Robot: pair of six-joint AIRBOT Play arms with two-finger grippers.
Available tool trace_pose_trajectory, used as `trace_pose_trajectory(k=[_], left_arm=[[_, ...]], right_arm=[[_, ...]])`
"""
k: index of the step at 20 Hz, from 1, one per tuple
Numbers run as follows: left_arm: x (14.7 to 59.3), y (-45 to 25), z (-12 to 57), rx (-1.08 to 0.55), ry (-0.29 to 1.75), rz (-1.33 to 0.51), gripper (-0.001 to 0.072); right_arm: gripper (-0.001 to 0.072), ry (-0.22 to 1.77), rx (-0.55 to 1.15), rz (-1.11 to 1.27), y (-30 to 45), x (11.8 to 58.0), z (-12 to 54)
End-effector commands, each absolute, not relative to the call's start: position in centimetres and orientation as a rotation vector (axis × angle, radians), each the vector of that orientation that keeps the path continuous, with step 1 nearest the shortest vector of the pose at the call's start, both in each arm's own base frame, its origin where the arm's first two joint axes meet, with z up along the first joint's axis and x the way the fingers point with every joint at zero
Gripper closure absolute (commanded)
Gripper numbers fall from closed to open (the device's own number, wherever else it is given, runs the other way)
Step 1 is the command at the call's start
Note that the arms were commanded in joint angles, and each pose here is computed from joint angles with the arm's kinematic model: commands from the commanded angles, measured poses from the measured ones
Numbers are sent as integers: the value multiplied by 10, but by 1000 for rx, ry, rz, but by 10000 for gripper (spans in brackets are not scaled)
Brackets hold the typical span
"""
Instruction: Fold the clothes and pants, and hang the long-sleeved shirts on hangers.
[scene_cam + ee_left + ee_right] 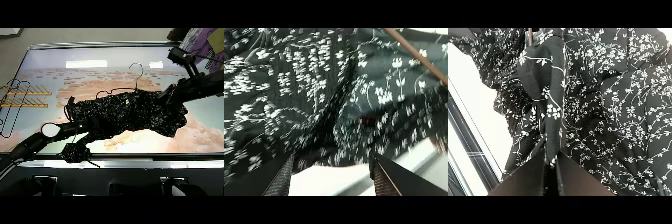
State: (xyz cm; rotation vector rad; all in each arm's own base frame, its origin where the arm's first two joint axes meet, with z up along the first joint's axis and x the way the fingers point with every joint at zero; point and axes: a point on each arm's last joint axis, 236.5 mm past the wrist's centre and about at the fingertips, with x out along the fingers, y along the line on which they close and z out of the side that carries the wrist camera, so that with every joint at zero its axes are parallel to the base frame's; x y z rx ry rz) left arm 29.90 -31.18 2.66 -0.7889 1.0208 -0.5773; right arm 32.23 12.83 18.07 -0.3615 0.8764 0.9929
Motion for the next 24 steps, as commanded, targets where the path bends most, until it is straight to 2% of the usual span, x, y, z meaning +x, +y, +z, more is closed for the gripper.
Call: trace_pose_trajectory(k=[1,7,9,10,12,14,15,19,24], left_arm=[[303,-337,20,-823,1005,-518,176],[315,-353,11,-825,1024,-510,185],[317,-355,3,-834,1041,-493,220],[318,-355,-3,-833,1050,-484,298],[317,-356,-13,-826,1069,-471,524],[317,-357,-16,-845,1080,-460,561],[317,-357,-16,-848,1083,-459,664],[322,-351,-2,-832,1050,-489,684],[348,-307,19,-851,1025,-485,686]], right_arm=[[685,874,-346,989,130,323,182],[685,874,-347,989,130,323,182],[685,874,-347,989,130,323,182],[685,874,-347,989,130,323,182],[685,874,-347,989,130,323,182],[685,874,-346,990,130,323,182],[685,875,-346,990,130,322,182],[685,897,-347,1009,130,311,184],[686,888,-341,1001,131,290,201]])
